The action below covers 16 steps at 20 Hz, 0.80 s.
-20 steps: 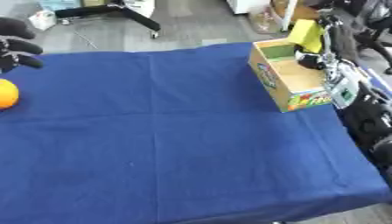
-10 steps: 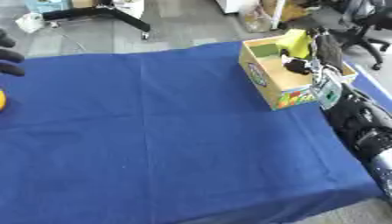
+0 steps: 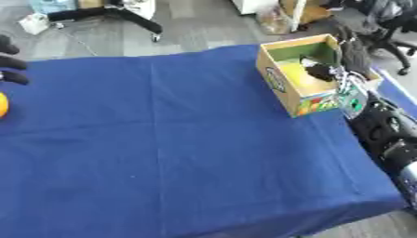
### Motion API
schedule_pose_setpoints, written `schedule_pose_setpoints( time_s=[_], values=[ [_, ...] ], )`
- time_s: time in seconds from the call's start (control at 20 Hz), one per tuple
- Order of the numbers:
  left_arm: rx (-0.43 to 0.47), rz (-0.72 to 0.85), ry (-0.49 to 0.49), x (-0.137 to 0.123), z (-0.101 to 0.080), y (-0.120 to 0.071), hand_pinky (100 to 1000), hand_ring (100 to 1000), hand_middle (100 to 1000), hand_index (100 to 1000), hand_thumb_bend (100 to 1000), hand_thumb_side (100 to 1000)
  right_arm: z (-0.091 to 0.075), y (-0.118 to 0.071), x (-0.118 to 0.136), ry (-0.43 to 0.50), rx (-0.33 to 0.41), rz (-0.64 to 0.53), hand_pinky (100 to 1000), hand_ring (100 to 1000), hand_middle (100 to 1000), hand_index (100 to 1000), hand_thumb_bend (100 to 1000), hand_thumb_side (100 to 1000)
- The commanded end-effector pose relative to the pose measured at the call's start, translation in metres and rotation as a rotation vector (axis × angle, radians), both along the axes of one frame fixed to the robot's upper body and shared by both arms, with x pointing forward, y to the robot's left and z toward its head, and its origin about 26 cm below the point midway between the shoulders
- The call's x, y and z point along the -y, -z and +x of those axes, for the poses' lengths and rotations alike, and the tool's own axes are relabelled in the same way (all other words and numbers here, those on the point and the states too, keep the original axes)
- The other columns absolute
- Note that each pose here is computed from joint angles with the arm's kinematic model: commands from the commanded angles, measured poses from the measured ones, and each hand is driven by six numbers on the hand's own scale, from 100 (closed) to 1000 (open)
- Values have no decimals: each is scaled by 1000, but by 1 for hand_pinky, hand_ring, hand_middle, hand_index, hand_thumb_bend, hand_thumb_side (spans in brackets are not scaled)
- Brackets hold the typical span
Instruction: Pick up the objects with one hand, pass them to the other hand, and then place them into the box on the other side of the table.
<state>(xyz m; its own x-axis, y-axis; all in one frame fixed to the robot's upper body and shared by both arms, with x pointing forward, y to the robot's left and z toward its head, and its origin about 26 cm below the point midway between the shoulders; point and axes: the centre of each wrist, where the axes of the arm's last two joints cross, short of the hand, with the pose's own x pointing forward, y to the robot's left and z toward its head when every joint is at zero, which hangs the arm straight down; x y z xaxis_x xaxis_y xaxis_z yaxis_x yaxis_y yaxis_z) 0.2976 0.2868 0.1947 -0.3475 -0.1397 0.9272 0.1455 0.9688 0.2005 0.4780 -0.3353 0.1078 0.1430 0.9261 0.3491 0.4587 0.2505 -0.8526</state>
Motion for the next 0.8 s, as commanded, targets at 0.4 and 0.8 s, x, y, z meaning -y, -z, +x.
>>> schedule_pose_setpoints(
  time_s=[0.4, 0.8],
  values=[
    [73, 72, -112, -20, 7, -13, 555, 580, 582, 672, 1000, 585, -36, -93, -26, -444, 439, 40, 860, 889, 896, 967, 263, 277],
    [41, 509, -293, -67, 19, -20, 577, 582, 586, 712, 956, 519, -96, -119, -73, -791, 442, -56, 852, 870, 882, 957, 192, 245]
  ],
)
